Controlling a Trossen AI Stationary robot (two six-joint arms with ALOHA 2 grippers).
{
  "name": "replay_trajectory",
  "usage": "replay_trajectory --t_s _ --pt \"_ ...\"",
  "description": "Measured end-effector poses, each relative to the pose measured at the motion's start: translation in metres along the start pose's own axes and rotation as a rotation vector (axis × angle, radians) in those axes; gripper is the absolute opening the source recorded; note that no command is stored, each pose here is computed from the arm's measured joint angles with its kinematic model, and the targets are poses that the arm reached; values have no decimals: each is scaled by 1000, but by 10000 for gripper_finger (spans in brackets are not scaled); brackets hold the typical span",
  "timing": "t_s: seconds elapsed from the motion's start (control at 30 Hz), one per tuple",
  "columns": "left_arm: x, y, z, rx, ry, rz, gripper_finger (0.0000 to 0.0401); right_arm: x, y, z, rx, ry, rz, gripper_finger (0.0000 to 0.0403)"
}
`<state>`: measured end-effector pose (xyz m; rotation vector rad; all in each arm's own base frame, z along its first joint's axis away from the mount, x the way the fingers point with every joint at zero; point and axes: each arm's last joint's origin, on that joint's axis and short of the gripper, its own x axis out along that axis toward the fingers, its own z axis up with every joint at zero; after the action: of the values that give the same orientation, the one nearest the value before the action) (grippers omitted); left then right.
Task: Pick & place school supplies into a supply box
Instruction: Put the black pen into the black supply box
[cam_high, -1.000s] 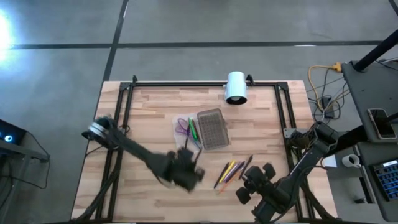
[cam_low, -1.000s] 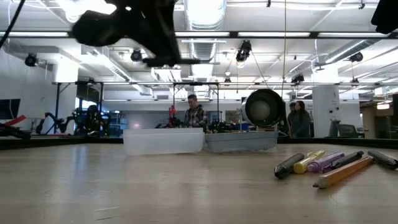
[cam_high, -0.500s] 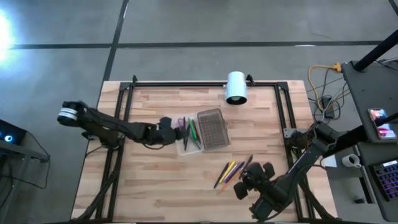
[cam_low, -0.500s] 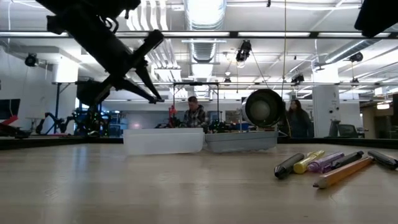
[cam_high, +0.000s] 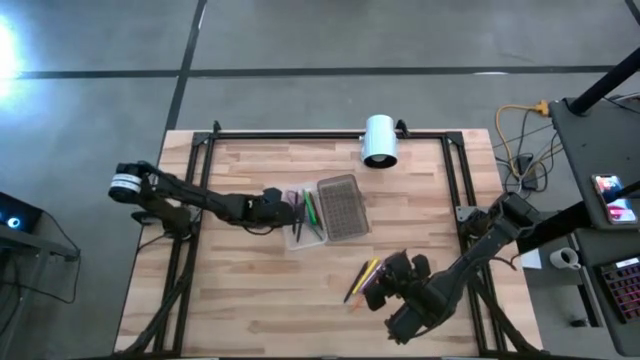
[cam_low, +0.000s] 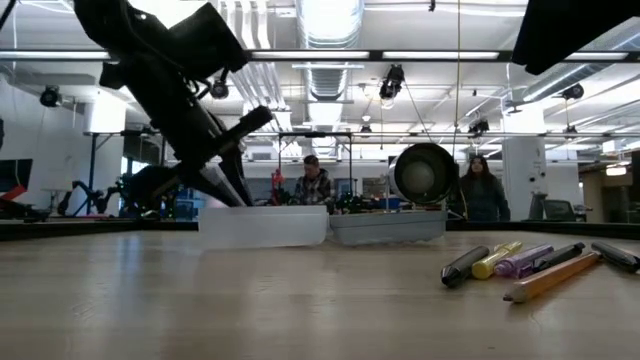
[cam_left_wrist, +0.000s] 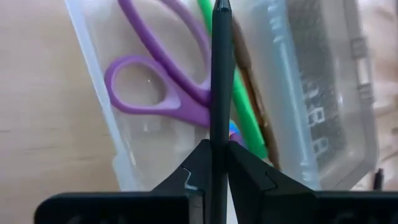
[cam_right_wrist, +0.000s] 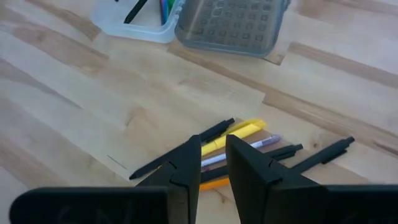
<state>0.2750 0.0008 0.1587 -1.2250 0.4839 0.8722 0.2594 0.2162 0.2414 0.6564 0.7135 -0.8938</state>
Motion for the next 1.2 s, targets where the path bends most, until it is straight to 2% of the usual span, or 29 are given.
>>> replay_trajectory --t_s 0.33,0.63,0.87,1.07,1.2 --pt "1 0 0 4 -2 -3 36 1 1 1 -3 2 2 68" --pt "-3 -3 0 24 -1 -5 149 1 1 1 -27 8 3 68" --pt "-35 -31 2 161 -2 -162 168 1 1 1 -37 9 3 68" --pt "-77 -46 8 374 -30 -325 169 2 1 1 -56 9 2 68" --pt "-112 -46 8 401 -17 -445 169 3 2 3 -79 9 -3 68"
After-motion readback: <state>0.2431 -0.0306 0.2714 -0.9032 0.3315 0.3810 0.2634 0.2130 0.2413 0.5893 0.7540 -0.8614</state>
